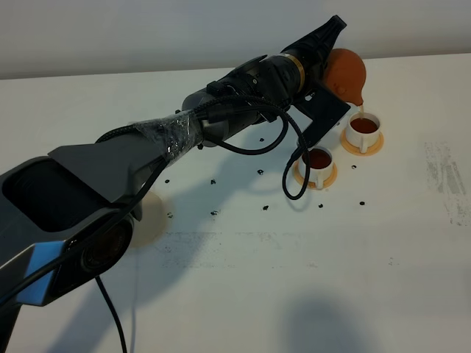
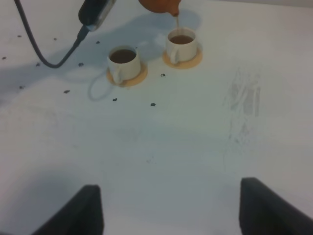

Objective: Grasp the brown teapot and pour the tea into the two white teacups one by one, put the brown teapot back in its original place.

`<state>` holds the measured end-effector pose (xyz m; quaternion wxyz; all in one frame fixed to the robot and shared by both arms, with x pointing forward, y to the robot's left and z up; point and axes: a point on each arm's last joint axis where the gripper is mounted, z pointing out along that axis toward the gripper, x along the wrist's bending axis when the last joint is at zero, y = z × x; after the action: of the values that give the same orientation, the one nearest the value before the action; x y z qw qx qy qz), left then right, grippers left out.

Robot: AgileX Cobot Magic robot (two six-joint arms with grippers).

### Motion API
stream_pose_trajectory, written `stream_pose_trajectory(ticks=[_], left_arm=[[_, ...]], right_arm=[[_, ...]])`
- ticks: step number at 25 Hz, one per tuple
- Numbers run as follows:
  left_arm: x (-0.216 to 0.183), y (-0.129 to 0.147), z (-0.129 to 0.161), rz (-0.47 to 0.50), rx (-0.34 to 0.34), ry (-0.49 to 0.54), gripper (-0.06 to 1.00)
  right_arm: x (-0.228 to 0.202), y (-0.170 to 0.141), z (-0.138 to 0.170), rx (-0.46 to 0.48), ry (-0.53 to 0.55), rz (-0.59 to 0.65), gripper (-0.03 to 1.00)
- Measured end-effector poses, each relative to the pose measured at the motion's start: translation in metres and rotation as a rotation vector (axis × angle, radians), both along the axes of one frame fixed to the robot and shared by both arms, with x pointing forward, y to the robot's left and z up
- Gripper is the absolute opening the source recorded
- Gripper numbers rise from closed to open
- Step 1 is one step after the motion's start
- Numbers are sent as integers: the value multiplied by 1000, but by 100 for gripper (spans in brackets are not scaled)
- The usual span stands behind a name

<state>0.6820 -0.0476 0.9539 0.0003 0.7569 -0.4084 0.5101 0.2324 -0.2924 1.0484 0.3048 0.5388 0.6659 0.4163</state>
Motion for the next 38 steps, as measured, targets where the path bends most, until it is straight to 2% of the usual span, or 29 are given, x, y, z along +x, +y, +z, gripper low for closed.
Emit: stream_pose_trajectory(ticks=[27,30,38], left_arm=[[0,-1,1,-16,10,-13,10],[0,0,-1,17,-26,23,10],[0,5,-4,182,-203,167,10]], right_arm=[[0,0,0,0,0,0,59],[0,0,0,0,0,0,59],[0,0,0,0,0,0,59]])
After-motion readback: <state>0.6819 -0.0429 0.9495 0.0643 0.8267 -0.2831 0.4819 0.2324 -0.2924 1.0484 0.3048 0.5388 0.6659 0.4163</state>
